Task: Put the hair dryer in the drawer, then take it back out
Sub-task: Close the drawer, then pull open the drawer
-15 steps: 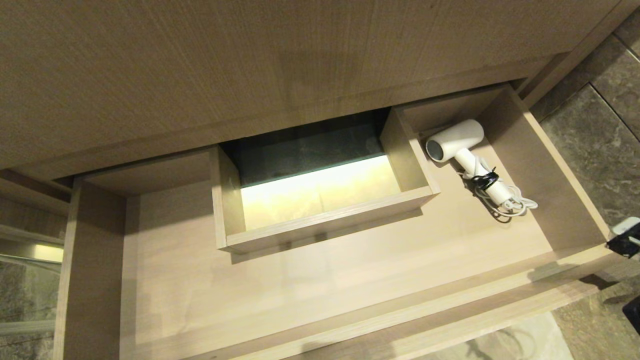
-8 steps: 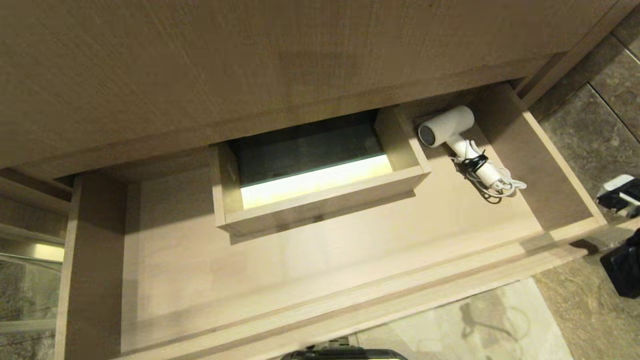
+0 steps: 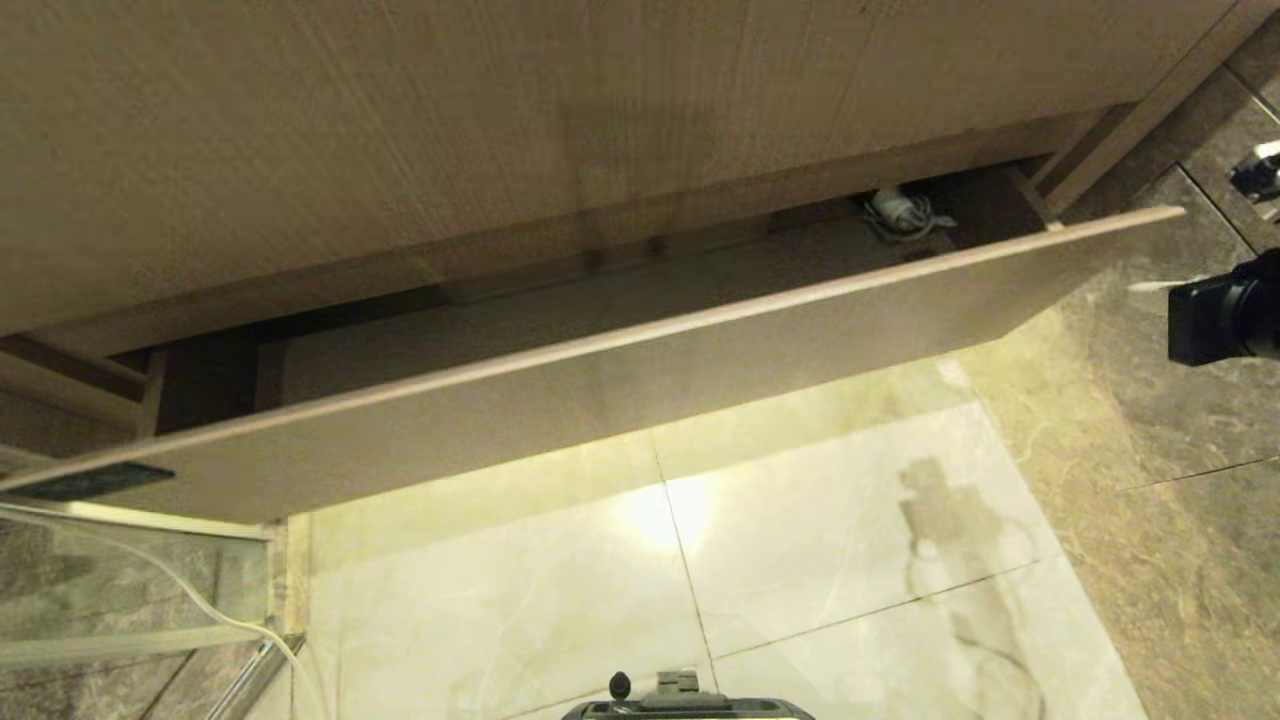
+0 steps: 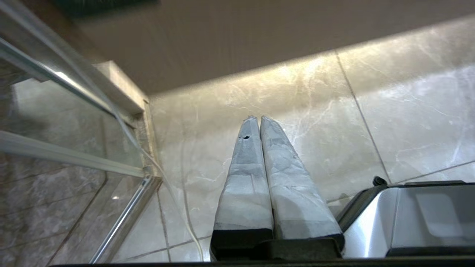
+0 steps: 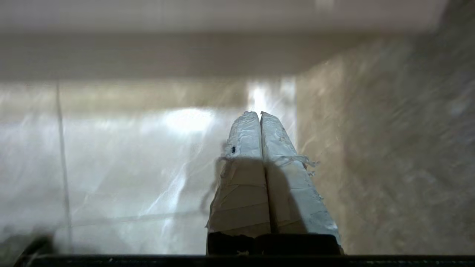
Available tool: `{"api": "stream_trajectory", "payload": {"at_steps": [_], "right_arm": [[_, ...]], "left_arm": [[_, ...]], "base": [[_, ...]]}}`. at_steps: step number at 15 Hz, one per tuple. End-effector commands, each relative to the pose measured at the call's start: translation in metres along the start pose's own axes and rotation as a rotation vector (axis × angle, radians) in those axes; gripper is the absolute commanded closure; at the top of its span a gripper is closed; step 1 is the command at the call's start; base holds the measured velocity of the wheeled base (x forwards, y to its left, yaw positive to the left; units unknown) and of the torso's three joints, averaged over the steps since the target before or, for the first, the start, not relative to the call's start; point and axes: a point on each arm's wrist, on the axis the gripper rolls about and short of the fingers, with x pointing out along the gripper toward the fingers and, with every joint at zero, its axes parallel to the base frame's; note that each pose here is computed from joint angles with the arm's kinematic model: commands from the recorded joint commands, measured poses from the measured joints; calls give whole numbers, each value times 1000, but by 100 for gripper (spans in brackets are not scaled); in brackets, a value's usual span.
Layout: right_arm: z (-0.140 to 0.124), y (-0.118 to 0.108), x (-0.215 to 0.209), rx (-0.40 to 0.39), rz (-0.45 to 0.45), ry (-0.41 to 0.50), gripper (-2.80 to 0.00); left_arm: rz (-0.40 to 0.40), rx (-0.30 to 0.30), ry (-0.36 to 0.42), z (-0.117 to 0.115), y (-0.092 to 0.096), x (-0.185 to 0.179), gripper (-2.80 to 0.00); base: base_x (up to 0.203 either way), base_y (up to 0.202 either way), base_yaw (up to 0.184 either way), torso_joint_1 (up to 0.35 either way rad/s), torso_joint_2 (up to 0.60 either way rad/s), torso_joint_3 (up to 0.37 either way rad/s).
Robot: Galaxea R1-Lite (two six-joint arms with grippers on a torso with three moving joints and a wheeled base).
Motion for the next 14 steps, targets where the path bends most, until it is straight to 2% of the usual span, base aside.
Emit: {"api": "stream_trajectory", "payload": {"at_steps": [1, 3, 5, 8, 14], "right_arm": [[-13, 6, -19, -18, 31, 109, 0], [-27, 12, -47, -35, 51, 189, 0], [-42, 22, -77, -46, 67, 214, 0], [-60, 33, -107, -59, 84, 197, 0], [-77, 40, -139, -67, 62, 132, 0]], "left_arm": [[0, 0, 1, 0, 0, 0, 0], [0, 0, 1, 0, 0, 0, 0], [-1, 0, 1, 0, 0, 0, 0], [-2, 0, 0, 0, 0, 0, 0], [-2, 0, 1, 0, 0, 0, 0]], "base": [[0, 0, 0, 0, 0, 0], [0, 0, 0, 0, 0, 0], [0, 0, 0, 0, 0, 0], [0, 0, 0, 0, 0, 0], [0, 0, 0, 0, 0, 0]]}}
